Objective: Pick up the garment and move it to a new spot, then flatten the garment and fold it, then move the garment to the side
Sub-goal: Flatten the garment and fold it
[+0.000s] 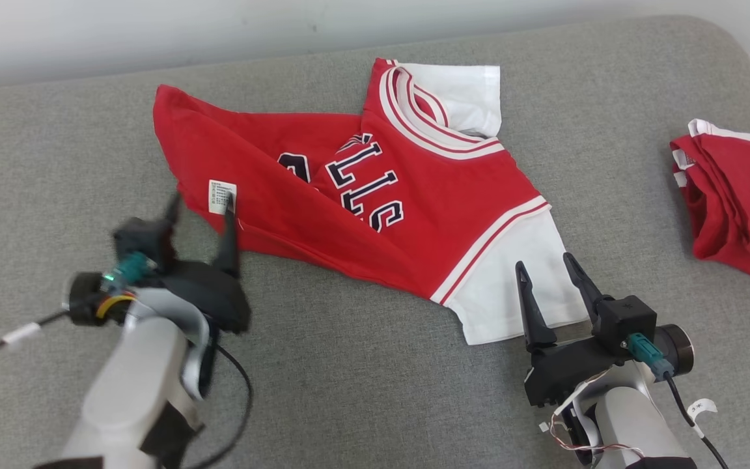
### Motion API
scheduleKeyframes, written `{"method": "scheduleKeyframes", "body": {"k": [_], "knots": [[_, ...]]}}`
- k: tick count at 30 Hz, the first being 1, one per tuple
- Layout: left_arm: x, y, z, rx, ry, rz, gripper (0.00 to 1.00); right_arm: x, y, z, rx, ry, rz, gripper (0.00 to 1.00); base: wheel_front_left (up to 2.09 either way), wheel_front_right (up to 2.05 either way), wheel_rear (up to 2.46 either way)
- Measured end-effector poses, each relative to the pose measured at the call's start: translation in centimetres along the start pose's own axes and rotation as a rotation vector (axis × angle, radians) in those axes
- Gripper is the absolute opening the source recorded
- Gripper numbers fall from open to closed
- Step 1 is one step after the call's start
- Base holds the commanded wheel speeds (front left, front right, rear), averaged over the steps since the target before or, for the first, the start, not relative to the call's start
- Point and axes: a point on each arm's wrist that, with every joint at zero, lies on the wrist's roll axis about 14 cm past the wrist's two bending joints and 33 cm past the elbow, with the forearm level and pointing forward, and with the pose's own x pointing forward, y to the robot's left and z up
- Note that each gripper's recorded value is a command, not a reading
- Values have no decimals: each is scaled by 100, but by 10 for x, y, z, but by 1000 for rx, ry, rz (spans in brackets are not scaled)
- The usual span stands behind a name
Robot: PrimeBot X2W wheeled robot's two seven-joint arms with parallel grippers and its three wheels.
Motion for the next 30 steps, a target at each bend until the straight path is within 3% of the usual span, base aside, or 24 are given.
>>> {"method": "scheduleKeyframes", "body": {"k": [11, 23, 24, 25, 26, 27, 30], "knots": [[-5, -25, -23, 12, 42, -55, 100, -3, 0, -3, 6, 11, 1, 100, 0, 0, 0], [11, -13, -32, 59, 70, -3, 100, -9, -15, -14, 16, 39, -41, 100, 0, 0, 0], [11, -13, -33, 60, 71, -3, 84, -8, -15, -14, 16, 38, -41, 100, 0, 0, 0], [12, -13, -33, 59, 71, -3, 51, -8, -15, -14, 16, 38, -40, 100, 0, 0, 0], [12, -13, -33, 59, 71, -3, 51, -8, -15, -14, 16, 38, -40, 100, 0, 0, 0], [14, -12, -31, 55, 66, 0, 4, -7, -14, -14, 16, 38, -40, 100, 0, 0, 0], [14, -11, -28, 52, 55, 5, 0, -5, -13, -14, 18, 38, -36, 100, 0, 0, 0]]}}
